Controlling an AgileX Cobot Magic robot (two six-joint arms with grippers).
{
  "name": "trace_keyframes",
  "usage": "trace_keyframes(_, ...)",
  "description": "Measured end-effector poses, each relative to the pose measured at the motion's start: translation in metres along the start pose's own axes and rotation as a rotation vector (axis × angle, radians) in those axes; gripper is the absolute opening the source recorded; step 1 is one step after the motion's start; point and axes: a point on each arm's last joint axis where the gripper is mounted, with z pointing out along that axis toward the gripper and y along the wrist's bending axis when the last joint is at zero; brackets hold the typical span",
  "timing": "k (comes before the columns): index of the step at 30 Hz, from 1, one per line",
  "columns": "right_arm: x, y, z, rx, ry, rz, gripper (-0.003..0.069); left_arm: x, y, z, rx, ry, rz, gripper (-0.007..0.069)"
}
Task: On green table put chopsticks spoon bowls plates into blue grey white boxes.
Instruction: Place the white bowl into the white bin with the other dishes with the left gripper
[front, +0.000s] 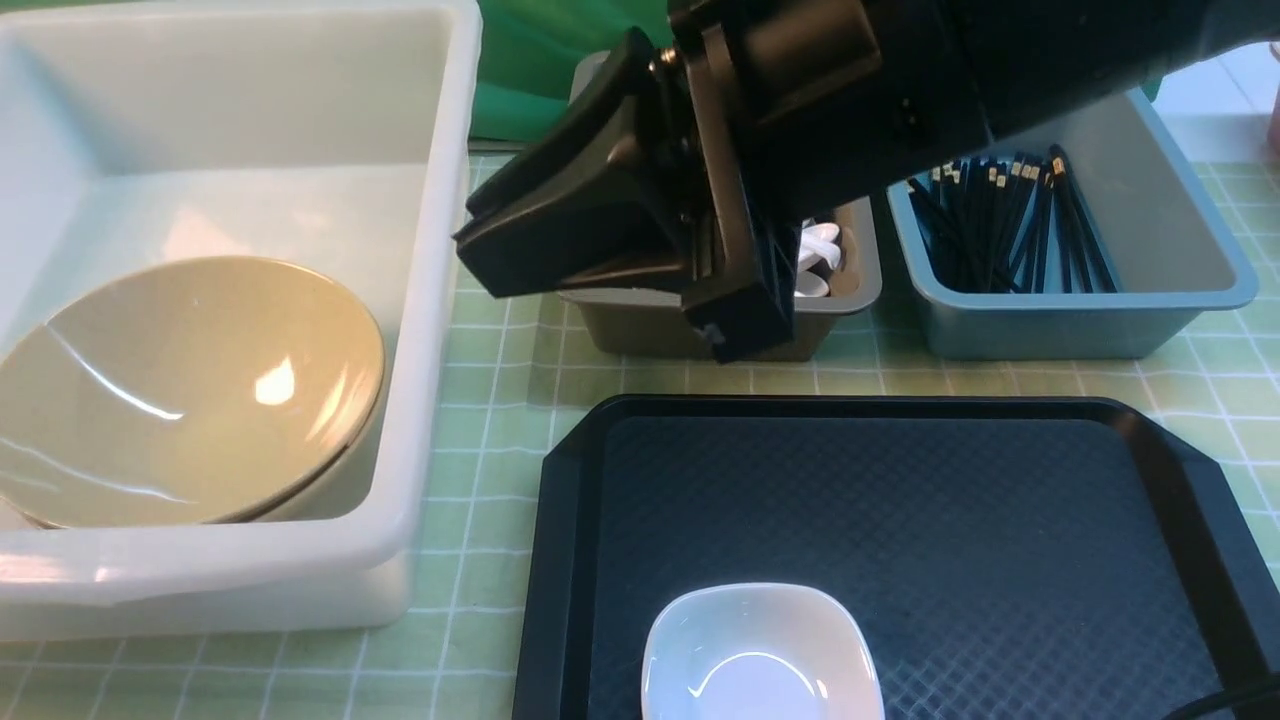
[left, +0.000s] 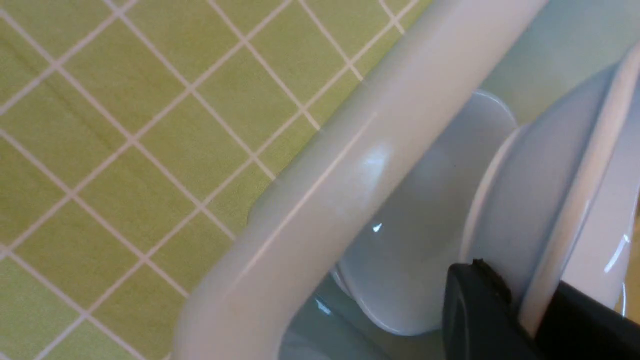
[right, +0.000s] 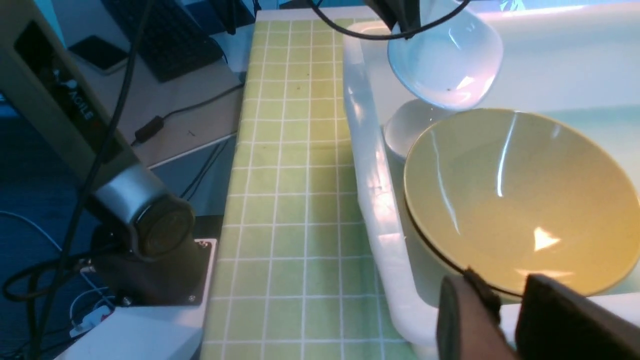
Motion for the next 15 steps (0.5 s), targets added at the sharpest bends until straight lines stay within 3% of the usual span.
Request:
trace_keyframes(10,0.001,0.002,0.000,-0.019,0.011,0.000,0.0179,-0.008,0.013,0.040,0.009,0.115,-0.092,0.0020)
trace_keyframes(15,0.002,0.004,0.000,-0.041,0.025,0.004,0.0183,-0.008,0.013,0.039,0.009,0.112,-0.099,0.0112)
